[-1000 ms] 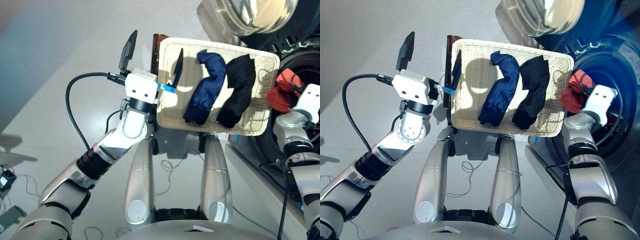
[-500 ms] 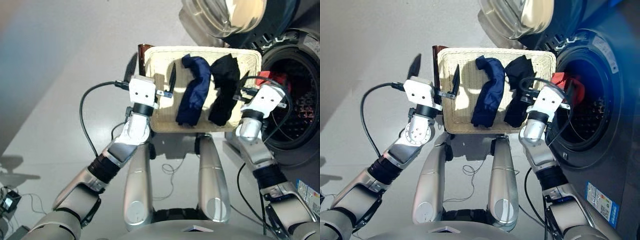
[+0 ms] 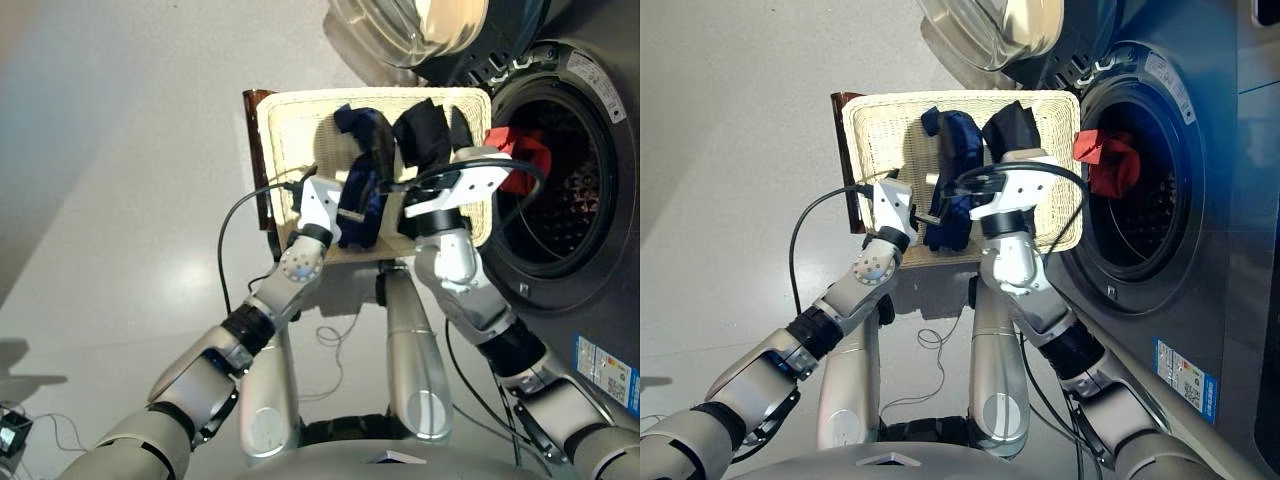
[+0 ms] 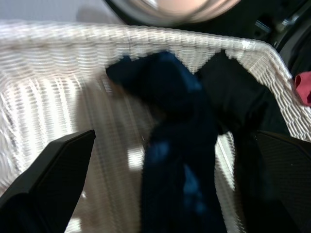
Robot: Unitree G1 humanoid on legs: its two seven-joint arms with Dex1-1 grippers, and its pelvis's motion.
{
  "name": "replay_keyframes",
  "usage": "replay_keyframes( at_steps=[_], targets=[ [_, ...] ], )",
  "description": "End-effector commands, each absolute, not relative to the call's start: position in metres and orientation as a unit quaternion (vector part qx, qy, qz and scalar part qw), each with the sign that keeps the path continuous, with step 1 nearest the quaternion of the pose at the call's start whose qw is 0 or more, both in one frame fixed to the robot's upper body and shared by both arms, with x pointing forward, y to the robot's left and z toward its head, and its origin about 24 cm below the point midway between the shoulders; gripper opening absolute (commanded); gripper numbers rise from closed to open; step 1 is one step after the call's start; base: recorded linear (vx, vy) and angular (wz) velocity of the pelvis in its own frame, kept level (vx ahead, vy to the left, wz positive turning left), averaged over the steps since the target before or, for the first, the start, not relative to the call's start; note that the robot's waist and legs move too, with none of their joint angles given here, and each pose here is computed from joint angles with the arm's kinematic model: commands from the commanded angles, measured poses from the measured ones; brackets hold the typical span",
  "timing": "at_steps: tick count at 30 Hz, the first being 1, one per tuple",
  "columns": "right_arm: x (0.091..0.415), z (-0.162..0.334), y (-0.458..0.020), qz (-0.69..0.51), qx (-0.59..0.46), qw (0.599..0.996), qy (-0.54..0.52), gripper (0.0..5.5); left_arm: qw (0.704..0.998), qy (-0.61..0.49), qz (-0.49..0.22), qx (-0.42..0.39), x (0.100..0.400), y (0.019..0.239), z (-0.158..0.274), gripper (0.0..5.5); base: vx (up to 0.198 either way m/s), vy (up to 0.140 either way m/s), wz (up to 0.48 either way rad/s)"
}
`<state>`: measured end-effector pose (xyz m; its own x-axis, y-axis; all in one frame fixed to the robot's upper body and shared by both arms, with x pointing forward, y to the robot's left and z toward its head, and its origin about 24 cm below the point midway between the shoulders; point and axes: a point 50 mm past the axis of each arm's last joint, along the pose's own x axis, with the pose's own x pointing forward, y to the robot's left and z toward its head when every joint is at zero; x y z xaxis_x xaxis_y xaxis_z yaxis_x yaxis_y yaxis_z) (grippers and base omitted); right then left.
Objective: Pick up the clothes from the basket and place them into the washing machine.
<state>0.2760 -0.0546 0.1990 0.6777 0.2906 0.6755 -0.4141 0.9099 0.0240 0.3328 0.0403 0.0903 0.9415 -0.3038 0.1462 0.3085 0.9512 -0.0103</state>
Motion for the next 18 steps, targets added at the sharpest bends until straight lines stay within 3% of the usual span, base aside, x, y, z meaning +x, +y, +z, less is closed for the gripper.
replay_keyframes(
  at_steps=[1, 10, 13, 18],
  targets=[
    [0.253, 0.238, -0.03, 0.258, 0.127, 0.856, -0.431, 5.5, 0.985, -0.069, -0.156, -0.039, 0.34, 0.023, 0.098, 5.5, -0.049, -0.08, -0.139],
    [0.24, 0.263, 0.01, 0.328, 0.132, 0.817, -0.456, 5.5, 0.993, -0.024, -0.11, -0.042, 0.356, 0.027, 0.093, 5.5, -0.028, -0.058, -0.021],
    [0.231, 0.268, 0.027, 0.357, 0.13, 0.803, -0.459, 5.5, 0.994, -0.001, -0.083, -0.064, 0.36, 0.027, 0.09, 5.5, 0.083, -0.07, -0.054],
    [0.219, 0.279, 0.039, 0.38, 0.15, 0.782, -0.471, 5.5, 0.997, 0.011, -0.048, -0.057, 0.372, 0.039, 0.093, 5.5, 0.0, 0.0, 0.0]
  ],
)
